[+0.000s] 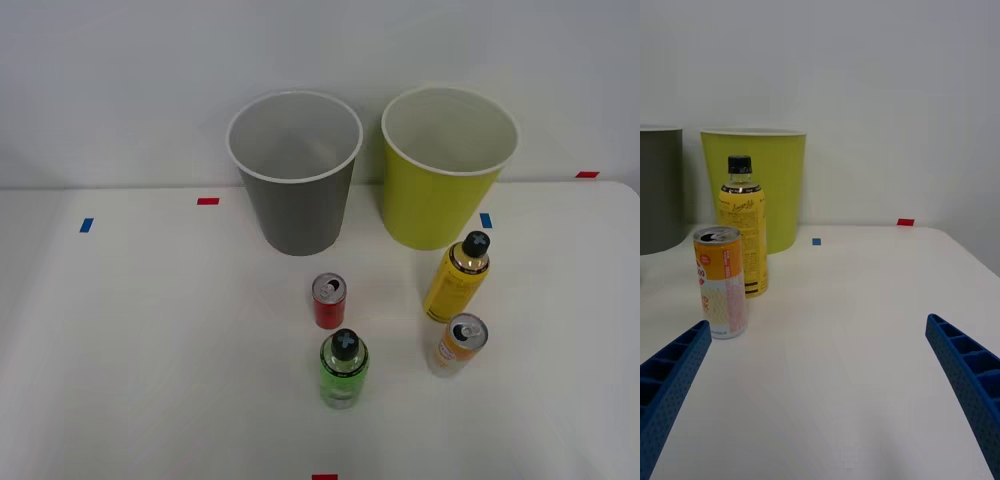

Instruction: Put cans in the gray bin, plastic bottles in the light green bin

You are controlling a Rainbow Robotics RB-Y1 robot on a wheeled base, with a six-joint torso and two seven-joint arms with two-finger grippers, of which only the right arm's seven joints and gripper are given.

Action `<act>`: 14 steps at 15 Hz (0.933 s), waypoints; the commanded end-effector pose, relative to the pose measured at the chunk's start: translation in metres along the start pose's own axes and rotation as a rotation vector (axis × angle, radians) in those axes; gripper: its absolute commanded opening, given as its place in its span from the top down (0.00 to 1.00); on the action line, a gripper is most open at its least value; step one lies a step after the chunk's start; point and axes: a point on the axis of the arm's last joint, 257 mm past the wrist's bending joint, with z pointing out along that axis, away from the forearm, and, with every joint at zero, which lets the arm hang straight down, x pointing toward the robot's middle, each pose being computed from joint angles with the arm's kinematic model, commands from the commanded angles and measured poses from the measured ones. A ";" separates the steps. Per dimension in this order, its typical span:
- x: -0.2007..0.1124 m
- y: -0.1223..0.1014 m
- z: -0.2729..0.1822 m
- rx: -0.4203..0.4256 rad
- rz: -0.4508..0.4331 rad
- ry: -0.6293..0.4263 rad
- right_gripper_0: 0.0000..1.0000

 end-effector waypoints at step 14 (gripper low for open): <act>0.000 0.000 0.000 0.000 0.000 0.000 0.00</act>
